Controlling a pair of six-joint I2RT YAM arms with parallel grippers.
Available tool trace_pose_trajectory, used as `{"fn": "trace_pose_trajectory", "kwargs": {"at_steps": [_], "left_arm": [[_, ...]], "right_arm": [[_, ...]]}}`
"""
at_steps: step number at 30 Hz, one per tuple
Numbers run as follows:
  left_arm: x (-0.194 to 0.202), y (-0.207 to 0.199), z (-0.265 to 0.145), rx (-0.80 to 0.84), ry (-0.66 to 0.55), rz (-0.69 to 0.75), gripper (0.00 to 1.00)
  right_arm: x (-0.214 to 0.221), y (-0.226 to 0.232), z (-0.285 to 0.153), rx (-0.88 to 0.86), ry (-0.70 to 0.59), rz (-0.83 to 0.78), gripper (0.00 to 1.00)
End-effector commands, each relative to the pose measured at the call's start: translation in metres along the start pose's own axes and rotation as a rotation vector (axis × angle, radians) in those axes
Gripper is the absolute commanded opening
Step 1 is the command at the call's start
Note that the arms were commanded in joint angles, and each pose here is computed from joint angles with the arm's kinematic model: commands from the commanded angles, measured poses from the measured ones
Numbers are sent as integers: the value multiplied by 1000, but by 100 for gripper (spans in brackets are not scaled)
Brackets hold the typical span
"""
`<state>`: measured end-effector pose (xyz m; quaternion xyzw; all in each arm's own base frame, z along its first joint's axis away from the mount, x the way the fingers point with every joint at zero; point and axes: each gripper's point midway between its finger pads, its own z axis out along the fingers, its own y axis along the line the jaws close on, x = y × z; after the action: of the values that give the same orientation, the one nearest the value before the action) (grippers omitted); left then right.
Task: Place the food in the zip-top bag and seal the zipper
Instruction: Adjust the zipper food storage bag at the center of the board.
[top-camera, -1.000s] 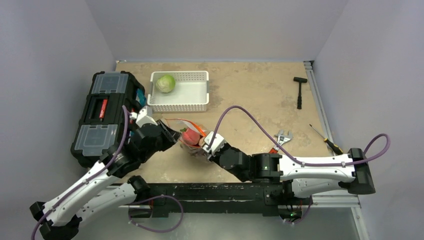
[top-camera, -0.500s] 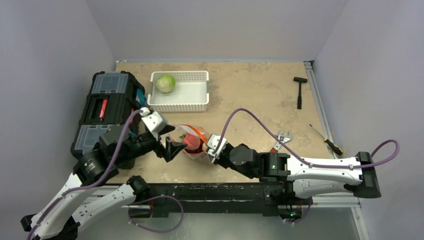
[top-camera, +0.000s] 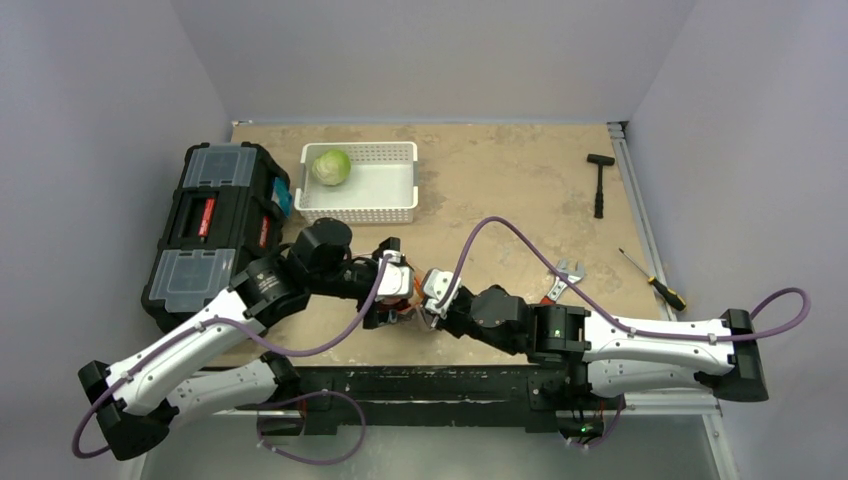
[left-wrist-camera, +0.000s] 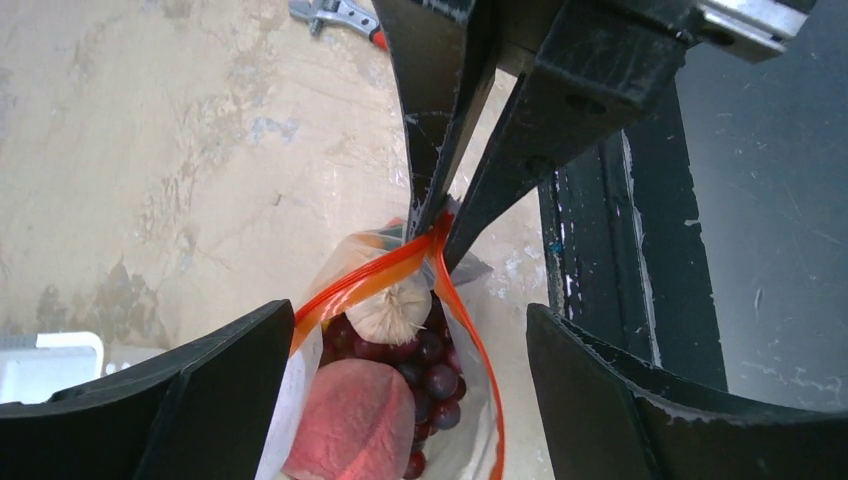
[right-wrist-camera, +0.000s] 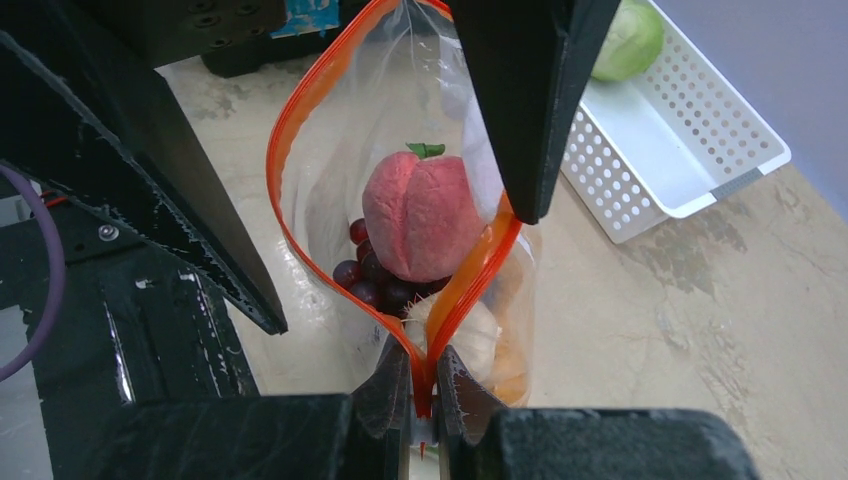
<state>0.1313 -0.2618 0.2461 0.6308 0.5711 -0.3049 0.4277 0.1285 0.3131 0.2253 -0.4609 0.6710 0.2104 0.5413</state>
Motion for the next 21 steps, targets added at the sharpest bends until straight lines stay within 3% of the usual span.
{"fn": "trace_pose_trajectory", "kwargs": {"at_steps": [1, 10, 15, 18, 21], "left_arm": [[-24, -1, 7, 49, -106, 139, 85], [-18, -3, 16, 16, -172, 175, 85], [-6, -12, 25, 83, -107, 148, 83], [3, -4, 27, 32, -54, 141, 75], [14, 9, 26, -44, -6, 147, 57]], "right_arm": [[-26, 0, -5, -24, -77, 33, 0], [-18, 2, -6, -32, -12, 37, 0], [-26, 0, -8, -30, -28, 47, 0], [-28, -1, -8, -28, -37, 49, 0], [-29, -3, -10, -18, -47, 58, 0]]}}
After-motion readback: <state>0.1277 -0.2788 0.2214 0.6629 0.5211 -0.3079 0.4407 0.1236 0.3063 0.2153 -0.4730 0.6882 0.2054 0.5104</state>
